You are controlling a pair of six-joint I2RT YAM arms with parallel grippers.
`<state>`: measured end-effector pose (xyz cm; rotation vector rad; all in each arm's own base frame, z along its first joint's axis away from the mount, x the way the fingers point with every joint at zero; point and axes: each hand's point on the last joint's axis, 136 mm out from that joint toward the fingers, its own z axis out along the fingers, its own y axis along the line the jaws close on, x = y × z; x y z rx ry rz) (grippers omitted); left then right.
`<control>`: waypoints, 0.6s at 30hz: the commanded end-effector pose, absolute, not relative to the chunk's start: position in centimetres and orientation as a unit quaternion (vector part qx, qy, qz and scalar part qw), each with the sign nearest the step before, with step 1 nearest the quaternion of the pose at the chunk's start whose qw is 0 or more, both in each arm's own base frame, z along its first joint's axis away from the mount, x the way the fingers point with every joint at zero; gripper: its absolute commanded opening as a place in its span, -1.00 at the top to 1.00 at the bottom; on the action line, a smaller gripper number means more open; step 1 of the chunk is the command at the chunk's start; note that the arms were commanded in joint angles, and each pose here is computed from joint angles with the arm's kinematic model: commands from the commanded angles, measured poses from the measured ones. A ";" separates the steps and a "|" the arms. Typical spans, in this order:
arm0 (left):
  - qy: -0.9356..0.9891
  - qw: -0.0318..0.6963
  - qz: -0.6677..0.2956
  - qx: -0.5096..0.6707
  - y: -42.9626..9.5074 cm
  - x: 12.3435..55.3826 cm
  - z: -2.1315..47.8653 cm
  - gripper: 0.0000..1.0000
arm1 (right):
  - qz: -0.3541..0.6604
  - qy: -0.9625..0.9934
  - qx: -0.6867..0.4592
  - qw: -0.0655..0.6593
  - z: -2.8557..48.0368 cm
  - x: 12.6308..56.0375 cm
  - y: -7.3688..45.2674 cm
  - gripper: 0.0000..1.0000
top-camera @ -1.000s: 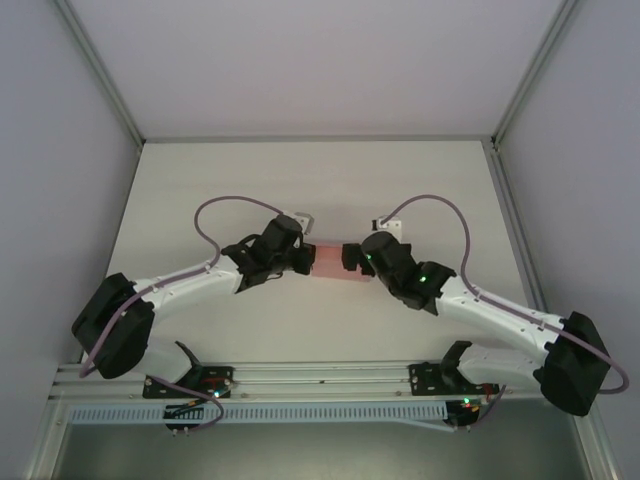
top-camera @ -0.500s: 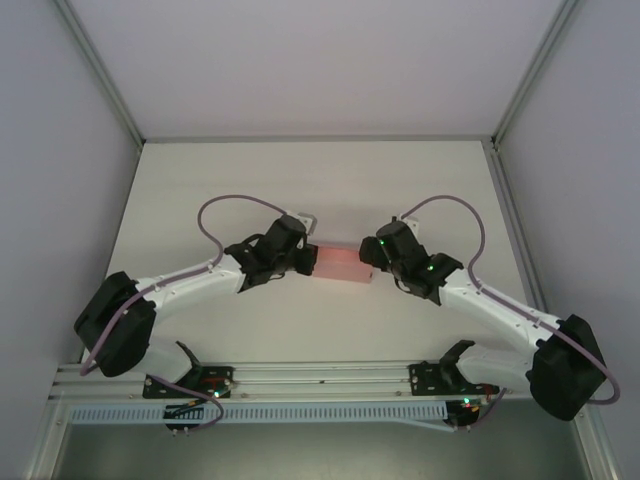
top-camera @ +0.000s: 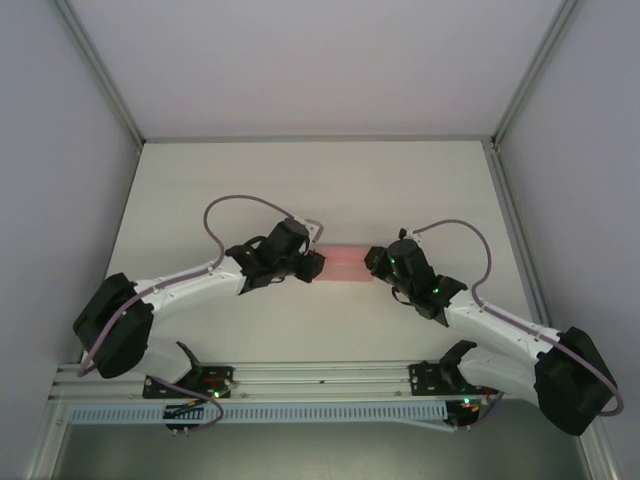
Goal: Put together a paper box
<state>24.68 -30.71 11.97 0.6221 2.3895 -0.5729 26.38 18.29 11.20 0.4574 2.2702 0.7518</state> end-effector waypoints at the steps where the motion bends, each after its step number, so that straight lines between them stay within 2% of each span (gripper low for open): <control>1: 0.904 0.261 -0.209 0.267 -30.1 22.7 11.8 0.23 | 0.203 0.930 0.180 0.247 4.3 22.0 15.6 0.50; 9: 0.898 0.274 -0.233 0.254 -30.2 22.5 15.0 0.01 | 0.183 0.938 0.181 0.233 3.4 21.7 15.6 0.63; 10: 0.899 0.277 -0.237 0.242 -30.1 22.8 15.5 -0.08 | 0.181 0.938 0.180 0.232 3.4 21.7 15.5 0.64; 11: 0.902 0.279 -0.242 0.225 -29.8 23.2 16.1 -0.33 | 0.179 0.939 0.178 0.233 3.3 21.6 15.6 0.67; 14: 0.908 0.280 -0.258 0.174 -28.9 24.8 17.0 -0.45 | 0.171 0.941 0.171 0.235 3.2 21.6 15.5 0.74; 15: 0.911 0.275 -0.264 0.157 -28.5 25.3 16.9 -0.59 | 0.169 0.942 0.170 0.236 3.3 21.7 15.4 0.77; 18: 0.910 0.264 -0.294 0.122 -27.9 27.2 16.5 -0.53 | 0.166 0.942 0.164 0.242 3.4 21.9 15.4 0.82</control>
